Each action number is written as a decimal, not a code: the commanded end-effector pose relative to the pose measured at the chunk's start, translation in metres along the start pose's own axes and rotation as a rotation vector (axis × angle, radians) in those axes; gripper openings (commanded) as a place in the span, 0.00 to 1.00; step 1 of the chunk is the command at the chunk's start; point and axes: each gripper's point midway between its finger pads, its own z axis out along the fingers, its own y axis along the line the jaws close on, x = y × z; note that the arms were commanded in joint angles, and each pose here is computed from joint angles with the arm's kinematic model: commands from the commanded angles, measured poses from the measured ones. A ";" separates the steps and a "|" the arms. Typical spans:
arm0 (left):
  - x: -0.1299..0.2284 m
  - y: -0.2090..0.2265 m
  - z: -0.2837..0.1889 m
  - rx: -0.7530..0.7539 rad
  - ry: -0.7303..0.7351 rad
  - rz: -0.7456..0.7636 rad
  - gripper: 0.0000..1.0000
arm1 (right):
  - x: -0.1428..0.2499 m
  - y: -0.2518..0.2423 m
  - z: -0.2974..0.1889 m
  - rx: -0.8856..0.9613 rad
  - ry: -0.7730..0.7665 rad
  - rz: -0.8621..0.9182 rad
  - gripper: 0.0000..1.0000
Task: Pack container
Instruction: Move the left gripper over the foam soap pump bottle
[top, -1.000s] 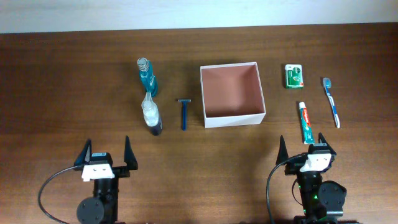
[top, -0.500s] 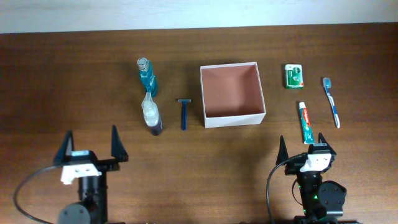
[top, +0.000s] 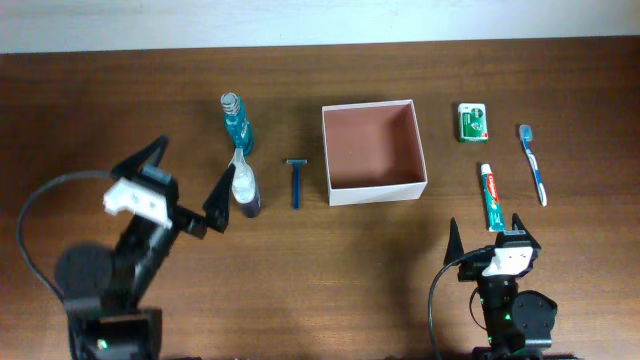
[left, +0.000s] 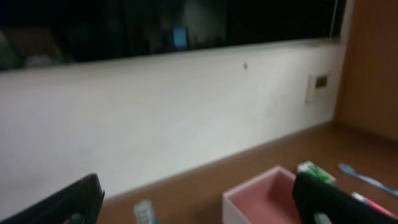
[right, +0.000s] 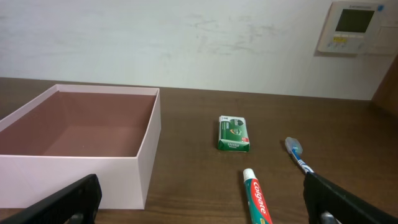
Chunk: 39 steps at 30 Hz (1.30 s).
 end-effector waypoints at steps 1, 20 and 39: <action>-0.020 0.008 0.010 -0.007 0.087 -0.032 0.99 | 0.001 0.003 0.000 -0.014 -0.002 -0.004 0.99; 0.073 0.015 0.052 -0.100 0.830 -0.027 0.99 | 0.001 0.003 0.000 -0.014 -0.002 -0.004 0.99; 0.149 0.013 0.065 -0.401 1.051 -0.425 0.99 | 0.001 0.003 0.000 -0.014 -0.002 -0.004 0.99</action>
